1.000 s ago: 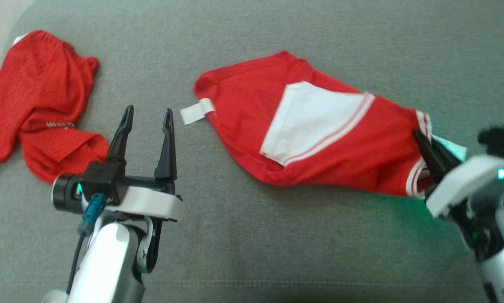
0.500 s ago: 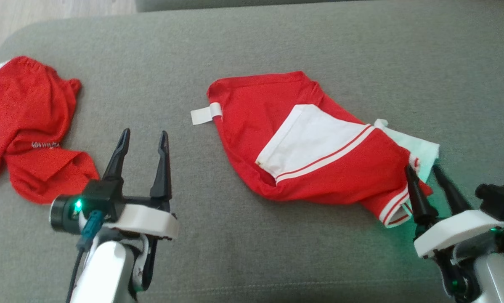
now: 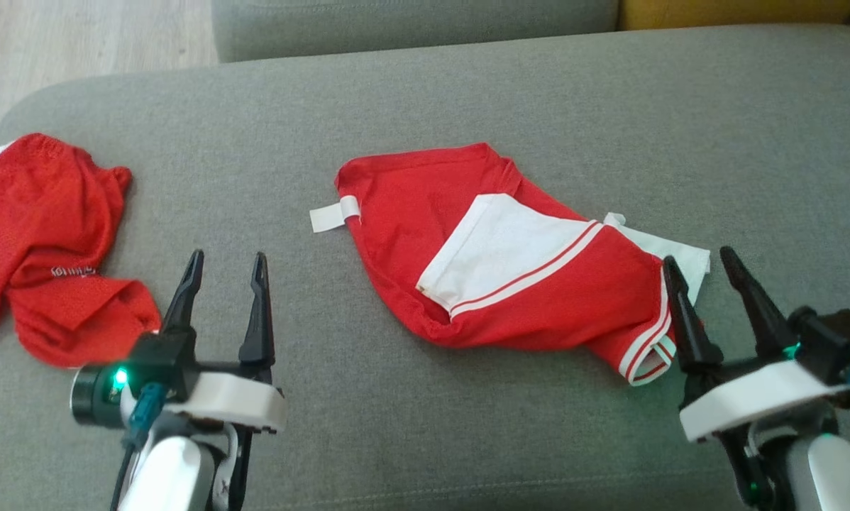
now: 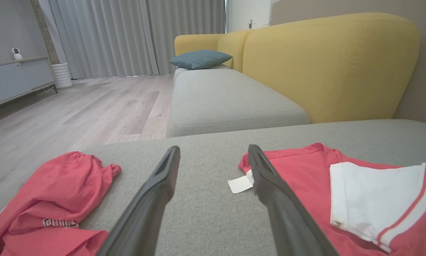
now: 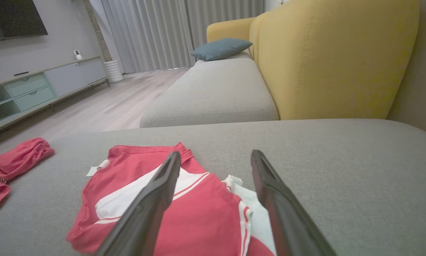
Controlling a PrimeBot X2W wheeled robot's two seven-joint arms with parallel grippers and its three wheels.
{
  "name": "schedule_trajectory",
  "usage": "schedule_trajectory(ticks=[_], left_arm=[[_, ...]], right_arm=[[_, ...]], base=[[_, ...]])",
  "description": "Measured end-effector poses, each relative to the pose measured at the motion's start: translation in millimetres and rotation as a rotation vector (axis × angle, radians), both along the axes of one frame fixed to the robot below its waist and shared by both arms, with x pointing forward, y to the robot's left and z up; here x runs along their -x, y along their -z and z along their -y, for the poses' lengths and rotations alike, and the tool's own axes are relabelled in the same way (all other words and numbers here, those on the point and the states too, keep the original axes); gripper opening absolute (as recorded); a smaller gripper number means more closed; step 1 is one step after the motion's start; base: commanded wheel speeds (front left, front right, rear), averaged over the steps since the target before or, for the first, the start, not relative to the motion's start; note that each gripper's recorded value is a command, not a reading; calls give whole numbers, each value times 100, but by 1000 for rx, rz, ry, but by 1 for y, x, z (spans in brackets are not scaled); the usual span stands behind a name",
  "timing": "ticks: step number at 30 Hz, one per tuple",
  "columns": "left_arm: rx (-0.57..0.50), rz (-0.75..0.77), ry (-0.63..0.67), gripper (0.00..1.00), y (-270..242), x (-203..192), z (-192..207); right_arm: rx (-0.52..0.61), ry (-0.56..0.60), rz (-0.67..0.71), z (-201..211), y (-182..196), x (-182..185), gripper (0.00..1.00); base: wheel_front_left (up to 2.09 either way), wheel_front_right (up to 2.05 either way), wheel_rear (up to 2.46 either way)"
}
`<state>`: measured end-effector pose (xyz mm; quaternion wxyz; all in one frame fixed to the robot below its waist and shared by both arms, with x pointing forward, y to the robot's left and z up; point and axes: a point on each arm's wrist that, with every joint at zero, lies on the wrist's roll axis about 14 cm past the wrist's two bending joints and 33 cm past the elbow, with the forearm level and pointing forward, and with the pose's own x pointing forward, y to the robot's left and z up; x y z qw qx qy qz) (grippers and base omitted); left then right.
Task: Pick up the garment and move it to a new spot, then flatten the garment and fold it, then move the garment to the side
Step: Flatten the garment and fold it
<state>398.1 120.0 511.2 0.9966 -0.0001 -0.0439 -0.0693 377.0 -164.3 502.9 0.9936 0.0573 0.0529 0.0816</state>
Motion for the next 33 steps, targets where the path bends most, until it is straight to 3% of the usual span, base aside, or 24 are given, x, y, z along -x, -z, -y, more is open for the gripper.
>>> schedule_trajectory(ticks=[20,26,33], left_arm=[[-17,-45,-21,100,12,6,-6],[-13,-53,-14,100,17,-6,-4],[11,-44,-5,100,19,-31,3]], right_arm=[[-6,-20,-54,-9,4,4,100],[11,-114,-208,-21,33,-7,100],[81,-270,-318,-40,43,-57,100]], base=[[0,0,0],[0,0,0],[0,0,0]])
